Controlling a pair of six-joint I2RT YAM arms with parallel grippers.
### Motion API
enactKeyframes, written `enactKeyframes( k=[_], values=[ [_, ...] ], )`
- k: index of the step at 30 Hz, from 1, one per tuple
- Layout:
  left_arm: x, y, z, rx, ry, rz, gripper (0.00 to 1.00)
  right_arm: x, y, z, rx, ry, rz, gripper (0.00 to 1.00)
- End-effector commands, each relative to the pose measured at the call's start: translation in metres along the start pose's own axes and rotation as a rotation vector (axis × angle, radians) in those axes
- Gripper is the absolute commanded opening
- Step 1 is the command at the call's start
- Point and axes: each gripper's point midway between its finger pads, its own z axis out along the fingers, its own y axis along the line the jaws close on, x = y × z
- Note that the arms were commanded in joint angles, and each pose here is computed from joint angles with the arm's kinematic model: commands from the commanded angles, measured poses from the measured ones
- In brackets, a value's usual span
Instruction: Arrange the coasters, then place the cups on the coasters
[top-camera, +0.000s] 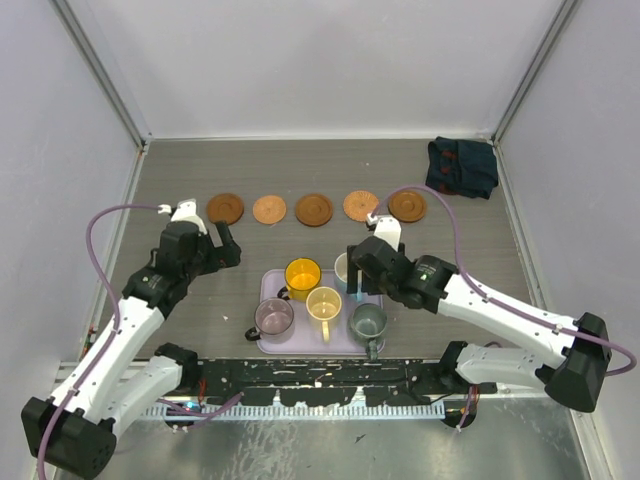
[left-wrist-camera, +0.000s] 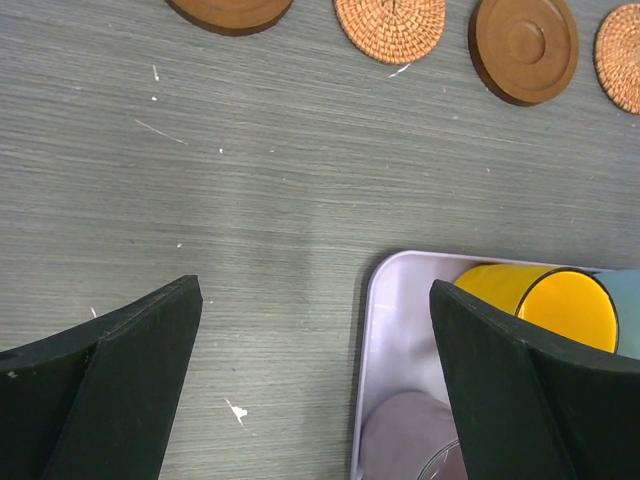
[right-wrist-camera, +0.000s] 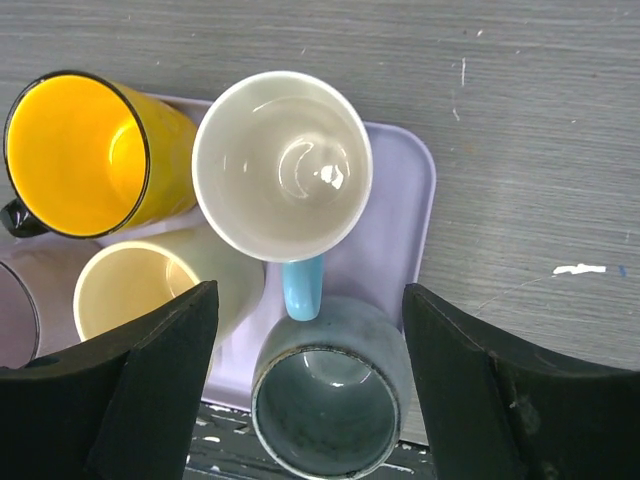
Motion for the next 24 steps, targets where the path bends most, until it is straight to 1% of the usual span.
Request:
enactKeyframes(
  k=[1,4,12,24],
  values=[
    [-0.015,-0.01,0.002,0.034,-0.043,-0.002,0.98,0.005,0.015,-0.002,-0.081,0.021,0.012,0.78],
    [-0.016,-0.012,0.004,0.037,-0.047,-0.006,0.98,0.015,0.017,0.002,-0.082,0.052,-0.017,0.76],
    [-0.013,-0.013,0.009,0.04,-0.032,-0.012,0.98,0.035,0.01,0.021,-0.029,0.105,-0.06,0.76],
    [-0.011,-0.011,0.011,0.033,-0.024,0.002,0.98,0.04,0.008,0.042,0.017,0.09,-0.058,0.7]
  ],
)
